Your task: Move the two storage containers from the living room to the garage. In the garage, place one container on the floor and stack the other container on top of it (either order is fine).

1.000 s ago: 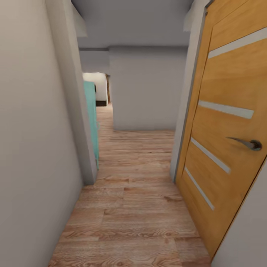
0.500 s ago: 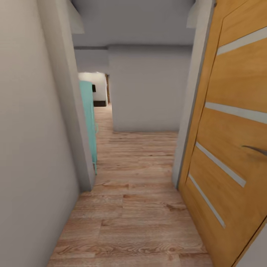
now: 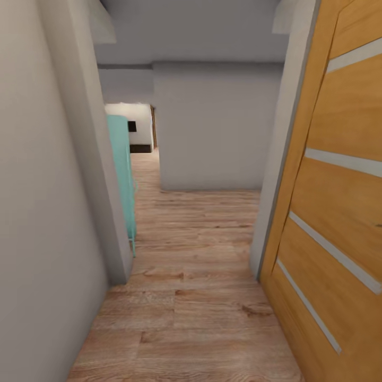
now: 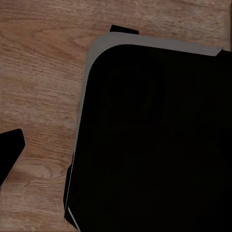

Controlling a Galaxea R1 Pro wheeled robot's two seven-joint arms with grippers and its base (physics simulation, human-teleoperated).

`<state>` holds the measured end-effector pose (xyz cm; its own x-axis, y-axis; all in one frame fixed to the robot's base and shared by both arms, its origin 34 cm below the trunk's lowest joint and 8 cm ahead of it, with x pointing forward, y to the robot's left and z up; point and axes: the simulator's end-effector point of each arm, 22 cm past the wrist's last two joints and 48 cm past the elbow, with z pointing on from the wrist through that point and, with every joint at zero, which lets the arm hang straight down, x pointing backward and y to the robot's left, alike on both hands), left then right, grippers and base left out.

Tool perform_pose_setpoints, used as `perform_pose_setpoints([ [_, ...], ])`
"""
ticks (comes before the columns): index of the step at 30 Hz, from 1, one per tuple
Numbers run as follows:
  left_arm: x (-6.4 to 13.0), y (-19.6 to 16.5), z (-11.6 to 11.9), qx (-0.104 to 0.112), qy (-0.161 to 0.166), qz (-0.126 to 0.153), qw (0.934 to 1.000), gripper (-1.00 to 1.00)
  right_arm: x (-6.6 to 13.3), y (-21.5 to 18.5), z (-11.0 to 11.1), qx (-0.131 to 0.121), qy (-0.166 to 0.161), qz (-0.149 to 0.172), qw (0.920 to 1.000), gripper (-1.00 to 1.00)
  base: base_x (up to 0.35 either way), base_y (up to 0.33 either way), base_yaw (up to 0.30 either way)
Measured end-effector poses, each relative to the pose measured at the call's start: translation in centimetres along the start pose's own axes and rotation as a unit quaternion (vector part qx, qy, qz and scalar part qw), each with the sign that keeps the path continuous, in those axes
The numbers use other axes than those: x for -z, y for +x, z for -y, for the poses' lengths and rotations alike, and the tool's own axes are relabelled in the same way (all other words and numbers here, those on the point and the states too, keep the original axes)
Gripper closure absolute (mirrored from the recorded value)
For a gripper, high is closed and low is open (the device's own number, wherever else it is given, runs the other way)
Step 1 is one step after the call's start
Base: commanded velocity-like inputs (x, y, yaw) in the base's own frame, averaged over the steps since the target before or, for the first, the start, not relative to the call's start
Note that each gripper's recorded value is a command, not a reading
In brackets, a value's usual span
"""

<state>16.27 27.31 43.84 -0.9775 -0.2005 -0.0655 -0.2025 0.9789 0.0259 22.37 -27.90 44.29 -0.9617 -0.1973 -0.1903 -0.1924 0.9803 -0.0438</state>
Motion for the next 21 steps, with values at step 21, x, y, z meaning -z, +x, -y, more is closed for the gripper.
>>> perform_pose_setpoints([
  [21,0.0,-0.02,0.0,-0.001,0.0,0.0,1.0,-1.0,-0.03,-0.38,0.24,0.009,0.0,0.005,0.9999,-1.0,0.323,0.0,0.0],
])
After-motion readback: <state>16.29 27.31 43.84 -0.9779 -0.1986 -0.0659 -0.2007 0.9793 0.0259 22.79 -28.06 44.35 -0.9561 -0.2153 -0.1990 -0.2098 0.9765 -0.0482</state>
